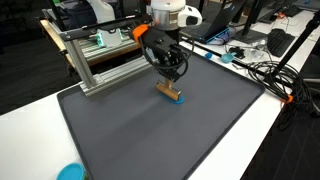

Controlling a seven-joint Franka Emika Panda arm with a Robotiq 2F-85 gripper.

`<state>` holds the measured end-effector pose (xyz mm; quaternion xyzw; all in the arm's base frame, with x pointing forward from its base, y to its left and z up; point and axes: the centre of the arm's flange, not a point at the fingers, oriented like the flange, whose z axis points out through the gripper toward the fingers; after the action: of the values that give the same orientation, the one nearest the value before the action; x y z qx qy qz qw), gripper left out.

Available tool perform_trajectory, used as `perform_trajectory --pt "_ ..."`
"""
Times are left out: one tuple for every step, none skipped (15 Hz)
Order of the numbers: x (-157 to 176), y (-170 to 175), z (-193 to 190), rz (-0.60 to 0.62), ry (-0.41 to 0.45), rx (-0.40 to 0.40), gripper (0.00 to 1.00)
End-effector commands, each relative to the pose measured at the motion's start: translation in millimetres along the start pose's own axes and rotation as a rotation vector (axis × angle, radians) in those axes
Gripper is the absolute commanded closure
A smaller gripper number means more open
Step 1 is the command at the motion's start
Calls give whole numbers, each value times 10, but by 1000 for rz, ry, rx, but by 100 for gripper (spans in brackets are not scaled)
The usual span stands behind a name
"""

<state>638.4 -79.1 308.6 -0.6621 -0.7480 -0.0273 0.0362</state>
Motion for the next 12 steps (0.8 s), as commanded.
perform_trajectory --pt "-65 16 420 13 -37 52 78" --pt "-85 26 439 22 -54 44 78" --pt "-103 34 449 32 -70 38 78" --pt "-115 40 446 41 -81 36 78" --pt "-121 45 443 50 -92 35 78" --pt "-121 47 440 55 -105 37 78" --pt "-115 43 424 62 -112 45 78" --pt "-110 42 388 63 -121 43 78" --pt "-120 47 358 66 -126 39 78" --pt "-153 49 322 73 -147 33 78" --pt "-190 38 302 70 -139 46 78" --pt "-193 18 148 59 -87 49 78"
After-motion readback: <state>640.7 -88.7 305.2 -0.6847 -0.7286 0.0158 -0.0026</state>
